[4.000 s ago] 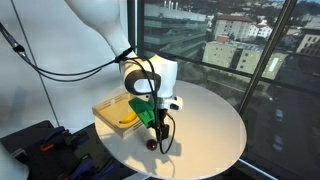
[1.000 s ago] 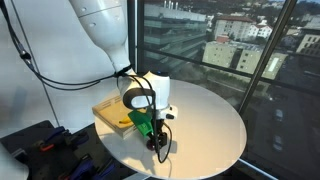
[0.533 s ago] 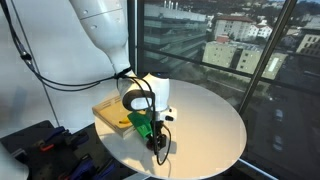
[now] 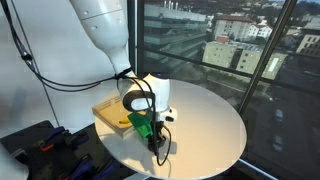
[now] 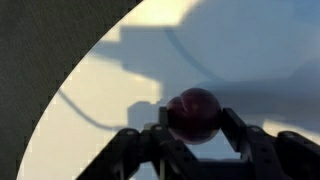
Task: Put the plum in the crate
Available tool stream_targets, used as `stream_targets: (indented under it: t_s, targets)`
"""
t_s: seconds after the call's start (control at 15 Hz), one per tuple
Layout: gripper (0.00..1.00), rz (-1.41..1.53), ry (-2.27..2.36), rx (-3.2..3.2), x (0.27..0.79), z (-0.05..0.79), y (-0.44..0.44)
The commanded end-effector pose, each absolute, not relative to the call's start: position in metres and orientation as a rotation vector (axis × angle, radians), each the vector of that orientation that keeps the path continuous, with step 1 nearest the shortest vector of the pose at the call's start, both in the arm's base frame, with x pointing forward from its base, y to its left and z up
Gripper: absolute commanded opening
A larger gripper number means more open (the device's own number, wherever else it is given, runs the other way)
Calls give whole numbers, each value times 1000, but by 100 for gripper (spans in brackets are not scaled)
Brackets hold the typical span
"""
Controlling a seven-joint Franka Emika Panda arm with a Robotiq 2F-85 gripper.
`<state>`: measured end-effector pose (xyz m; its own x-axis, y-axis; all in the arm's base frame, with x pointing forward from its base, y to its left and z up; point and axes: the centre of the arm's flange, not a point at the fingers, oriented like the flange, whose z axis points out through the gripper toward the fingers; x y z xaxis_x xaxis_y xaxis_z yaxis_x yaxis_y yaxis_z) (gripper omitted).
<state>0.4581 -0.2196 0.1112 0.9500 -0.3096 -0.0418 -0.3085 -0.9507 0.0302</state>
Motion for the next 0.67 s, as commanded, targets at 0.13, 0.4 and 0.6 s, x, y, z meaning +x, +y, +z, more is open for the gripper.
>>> stream_targets:
  t_s: [0.13,0.4,0.6]
  targets:
    - [31,-69,-502,3086,458,117,-223]
    - [31,-75,-499,3091,458,126,-223]
    - [31,-84,-496,3095,459,134,-222]
